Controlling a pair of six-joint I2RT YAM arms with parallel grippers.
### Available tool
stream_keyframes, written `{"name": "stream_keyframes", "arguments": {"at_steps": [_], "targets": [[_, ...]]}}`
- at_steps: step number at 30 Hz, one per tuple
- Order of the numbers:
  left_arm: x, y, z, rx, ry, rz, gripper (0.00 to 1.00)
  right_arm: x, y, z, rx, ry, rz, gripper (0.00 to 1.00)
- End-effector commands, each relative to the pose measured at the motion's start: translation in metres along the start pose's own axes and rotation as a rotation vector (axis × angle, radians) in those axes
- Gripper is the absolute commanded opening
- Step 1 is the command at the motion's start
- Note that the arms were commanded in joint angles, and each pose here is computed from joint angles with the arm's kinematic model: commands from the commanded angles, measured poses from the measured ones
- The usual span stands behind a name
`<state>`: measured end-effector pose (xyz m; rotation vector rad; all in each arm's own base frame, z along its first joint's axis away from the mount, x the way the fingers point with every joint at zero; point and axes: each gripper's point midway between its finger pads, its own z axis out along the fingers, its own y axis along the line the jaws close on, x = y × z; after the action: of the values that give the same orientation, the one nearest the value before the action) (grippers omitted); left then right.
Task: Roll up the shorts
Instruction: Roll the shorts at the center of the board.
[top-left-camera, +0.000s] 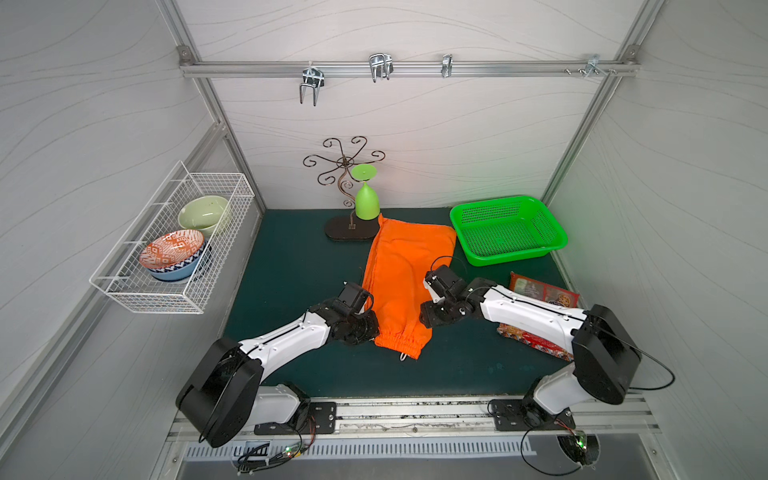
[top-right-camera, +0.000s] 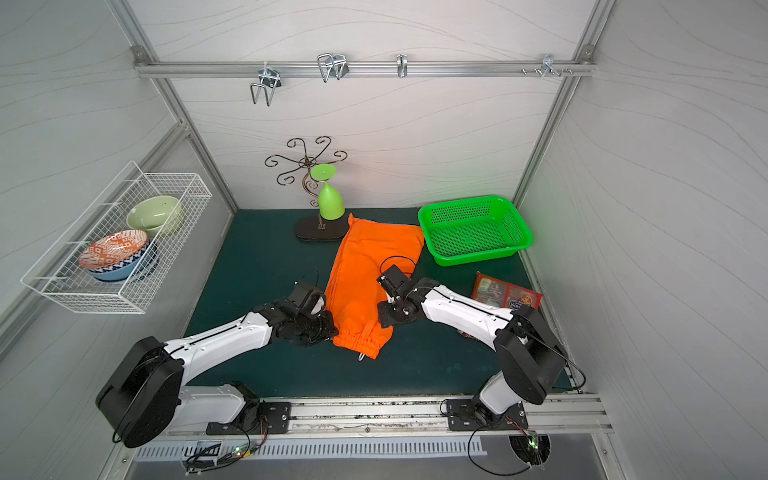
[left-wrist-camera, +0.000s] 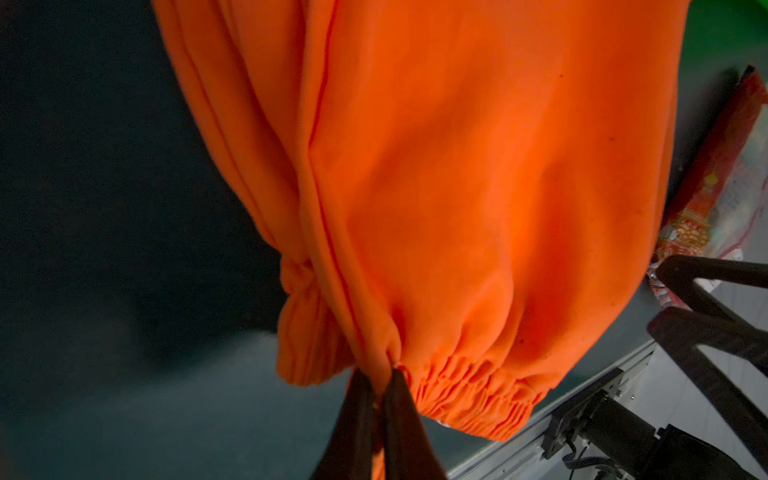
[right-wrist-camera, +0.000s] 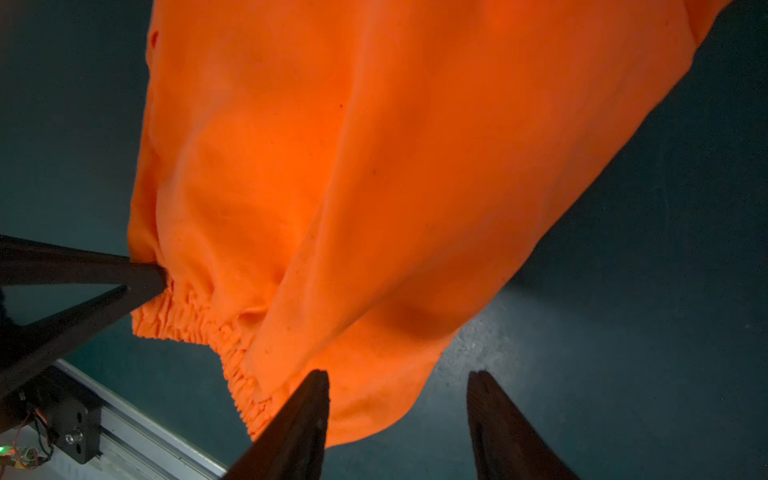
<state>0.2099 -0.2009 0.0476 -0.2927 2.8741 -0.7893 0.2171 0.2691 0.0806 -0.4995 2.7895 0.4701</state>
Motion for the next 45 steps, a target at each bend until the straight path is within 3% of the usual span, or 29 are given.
{"name": "stream_keyframes", "arguments": {"at_steps": [1,9,11,16,22,23,26,28,32,41,45], "targets": [[-0.013,-0.031,-0.011,0.084,-0.031,0.031,0.00,-0.005,0.003,-0.014,-0.015,-0.059,0.025,0.57],[-0.035,-0.057,-0.048,0.146,-0.192,0.195,0.00,0.003,0.019,-0.009,-0.019,-0.064,-0.026,0.57],[-0.041,-0.048,-0.048,0.109,-0.241,0.193,0.00,0.006,0.031,-0.003,-0.033,-0.058,-0.053,0.57],[-0.044,0.000,-0.018,-0.109,-0.207,0.121,0.00,0.014,0.050,0.014,-0.031,-0.017,-0.097,0.57],[-0.035,0.028,0.009,-0.224,-0.133,0.047,0.00,0.023,0.073,0.019,-0.061,-0.010,-0.152,0.57],[-0.035,0.033,0.007,-0.240,-0.141,0.038,0.01,0.024,0.073,0.022,-0.061,-0.005,-0.151,0.57],[-0.033,0.039,0.001,-0.252,-0.164,0.024,0.25,0.029,0.067,0.030,-0.037,0.010,-0.139,0.57],[-0.032,0.038,-0.003,-0.239,-0.177,0.027,0.34,0.032,0.063,0.038,-0.020,0.026,-0.136,0.57],[-0.028,0.035,0.000,-0.194,-0.171,0.030,0.46,0.039,0.058,0.050,-0.004,0.052,-0.126,0.56],[-0.013,0.029,0.025,-0.080,-0.096,0.009,0.53,0.048,0.049,0.058,0.009,0.071,-0.099,0.56],[-0.003,0.034,0.038,-0.048,-0.057,-0.028,0.44,0.045,0.049,0.057,0.005,0.062,-0.094,0.56]]}}
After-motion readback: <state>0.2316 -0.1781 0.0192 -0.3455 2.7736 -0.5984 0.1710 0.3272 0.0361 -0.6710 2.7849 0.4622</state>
